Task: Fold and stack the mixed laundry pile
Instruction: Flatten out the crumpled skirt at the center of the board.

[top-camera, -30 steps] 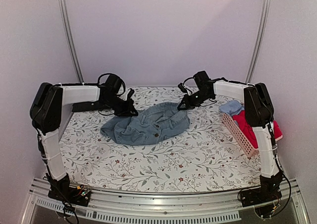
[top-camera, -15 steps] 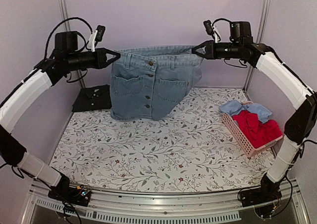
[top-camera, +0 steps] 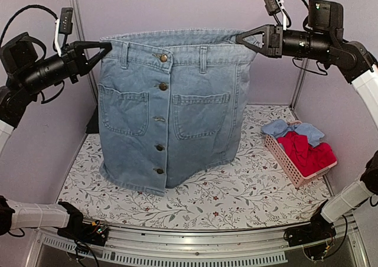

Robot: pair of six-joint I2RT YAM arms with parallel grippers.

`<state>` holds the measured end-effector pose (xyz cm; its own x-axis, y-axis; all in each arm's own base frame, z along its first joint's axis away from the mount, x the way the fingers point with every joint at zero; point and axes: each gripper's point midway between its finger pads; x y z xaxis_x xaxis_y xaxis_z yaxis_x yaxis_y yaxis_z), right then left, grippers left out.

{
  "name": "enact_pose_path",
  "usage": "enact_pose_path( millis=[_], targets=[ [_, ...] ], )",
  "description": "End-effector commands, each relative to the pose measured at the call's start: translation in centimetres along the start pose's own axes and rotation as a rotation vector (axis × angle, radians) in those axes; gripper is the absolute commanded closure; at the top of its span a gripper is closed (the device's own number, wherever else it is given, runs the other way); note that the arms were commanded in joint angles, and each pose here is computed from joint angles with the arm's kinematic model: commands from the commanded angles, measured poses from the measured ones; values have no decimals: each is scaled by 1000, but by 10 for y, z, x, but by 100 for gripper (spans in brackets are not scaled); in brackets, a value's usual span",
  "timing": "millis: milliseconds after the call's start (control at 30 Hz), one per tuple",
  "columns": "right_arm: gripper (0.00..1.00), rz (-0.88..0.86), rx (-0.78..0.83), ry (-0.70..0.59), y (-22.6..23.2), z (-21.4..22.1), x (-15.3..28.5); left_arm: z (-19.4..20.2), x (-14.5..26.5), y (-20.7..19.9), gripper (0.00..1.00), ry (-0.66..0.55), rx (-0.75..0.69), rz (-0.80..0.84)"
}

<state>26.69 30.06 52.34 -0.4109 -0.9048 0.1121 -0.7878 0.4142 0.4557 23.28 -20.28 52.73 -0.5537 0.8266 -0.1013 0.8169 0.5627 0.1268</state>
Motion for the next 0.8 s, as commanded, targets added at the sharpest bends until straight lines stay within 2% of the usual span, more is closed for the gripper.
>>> enact_pose_path(
  millis=[0, 67, 100, 167, 200, 233, 267, 300, 333, 467, 533, 633, 767],
  targets=[
    [96, 210, -53, -81, -35, -31, 17, 23, -19, 44, 100, 82, 78, -173],
    [88, 266, -103, -53, -83, -31, -4, 53, -40, 77, 100, 167, 101, -277],
    [79, 314, -140, -47, -117, -29, -13, 72, -50, 97, 100, 212, 119, -334],
    [50, 360, -265, -51, -189, -26, -24, 123, -66, 147, 100, 316, 211, -433],
    [44, 375, -335, -50, -223, -24, -28, 153, -73, 174, 85, 375, 280, -478],
    [40, 381, -387, -77, -243, -33, -25, 179, -81, 195, 59, 421, 329, -488],
    [35, 396, -440, -52, -276, -21, -37, 199, -85, 213, 39, 469, 367, -520],
    [30, 405, -461, -54, -290, -20, -40, 219, -89, 226, 7, 524, 395, -553],
    [29, 410, -481, -33, -303, -10, -47, 228, -95, 230, 1, 558, 408, -540],
    [28, 374, -497, 110, -311, 49, -70, 261, -87, 225, 0, 648, 455, -555],
    [28, 349, -475, 177, -298, 80, -75, 286, -68, 215, 0, 685, 469, -579],
    [30, 291, -444, 289, -273, 129, -86, 300, -43, 201, 0, 683, 501, -593],
    [32, 178, -394, 462, -230, 191, -121, 319, -28, 156, 0, 711, 601, -484]
  ],
)
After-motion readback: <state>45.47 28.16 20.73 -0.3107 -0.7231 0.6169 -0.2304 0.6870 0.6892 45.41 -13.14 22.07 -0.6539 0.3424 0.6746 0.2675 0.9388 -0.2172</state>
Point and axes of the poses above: each gripper's point midway between its finger pads, its own x axis back along the fingers, its own y axis along the line the jaws close on, z = x × y, and after that the axes turned 11 degrees about -x, right-handed
